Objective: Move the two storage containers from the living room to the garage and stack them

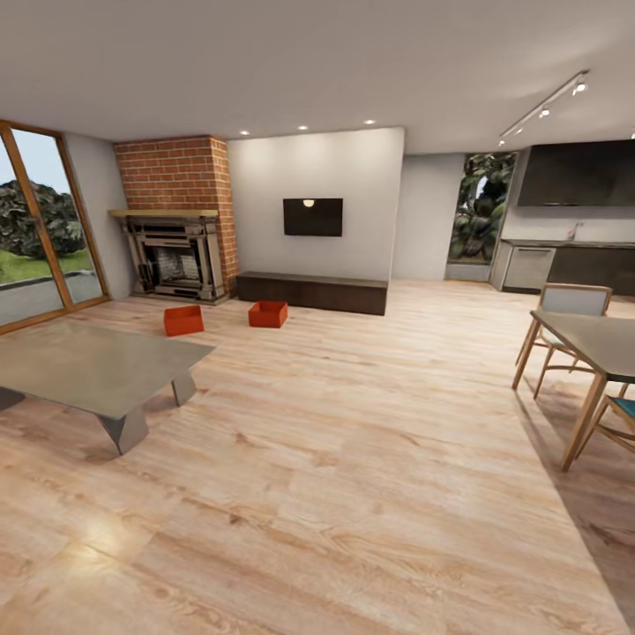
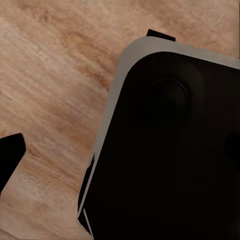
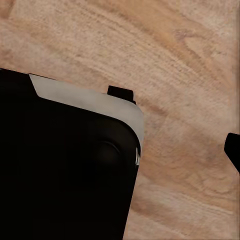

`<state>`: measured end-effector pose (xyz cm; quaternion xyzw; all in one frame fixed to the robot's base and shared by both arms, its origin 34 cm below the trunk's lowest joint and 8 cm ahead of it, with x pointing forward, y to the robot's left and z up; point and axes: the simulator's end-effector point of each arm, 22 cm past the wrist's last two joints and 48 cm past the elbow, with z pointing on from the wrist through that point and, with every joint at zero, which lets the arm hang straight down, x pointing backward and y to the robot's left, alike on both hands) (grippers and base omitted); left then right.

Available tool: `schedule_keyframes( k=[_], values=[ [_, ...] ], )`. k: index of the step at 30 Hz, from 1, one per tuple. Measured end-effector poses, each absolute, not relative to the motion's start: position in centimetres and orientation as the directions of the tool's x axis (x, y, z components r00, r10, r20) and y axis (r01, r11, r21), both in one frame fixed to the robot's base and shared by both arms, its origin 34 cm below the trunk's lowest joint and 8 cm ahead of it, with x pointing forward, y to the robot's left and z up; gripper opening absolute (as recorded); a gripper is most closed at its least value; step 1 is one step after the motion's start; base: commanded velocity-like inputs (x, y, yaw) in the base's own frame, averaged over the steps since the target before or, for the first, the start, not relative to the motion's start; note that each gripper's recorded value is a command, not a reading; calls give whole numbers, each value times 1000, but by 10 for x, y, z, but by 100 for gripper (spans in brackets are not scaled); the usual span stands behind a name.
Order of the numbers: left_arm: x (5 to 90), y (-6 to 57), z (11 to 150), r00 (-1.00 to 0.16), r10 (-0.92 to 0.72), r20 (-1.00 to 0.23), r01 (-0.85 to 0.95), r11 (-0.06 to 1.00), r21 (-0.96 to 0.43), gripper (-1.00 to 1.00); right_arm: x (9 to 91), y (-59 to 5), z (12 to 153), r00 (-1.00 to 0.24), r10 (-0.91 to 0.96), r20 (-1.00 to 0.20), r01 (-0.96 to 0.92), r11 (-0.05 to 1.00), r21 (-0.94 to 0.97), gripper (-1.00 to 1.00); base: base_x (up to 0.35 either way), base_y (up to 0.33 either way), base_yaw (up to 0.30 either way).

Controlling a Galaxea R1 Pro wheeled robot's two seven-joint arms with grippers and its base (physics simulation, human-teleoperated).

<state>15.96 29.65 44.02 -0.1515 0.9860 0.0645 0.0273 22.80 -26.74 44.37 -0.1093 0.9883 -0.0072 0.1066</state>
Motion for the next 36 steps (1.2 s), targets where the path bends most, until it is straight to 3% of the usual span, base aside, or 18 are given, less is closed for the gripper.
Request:
schedule_keyframes(
  k=[36],
  values=[
    [160, 296, 440, -953, -295, -74, -302, 946, 119, 100, 228, -267, 444, -953, -218, -209, -215, 976, -38, 100, 323, 0, 0]
  ],
)
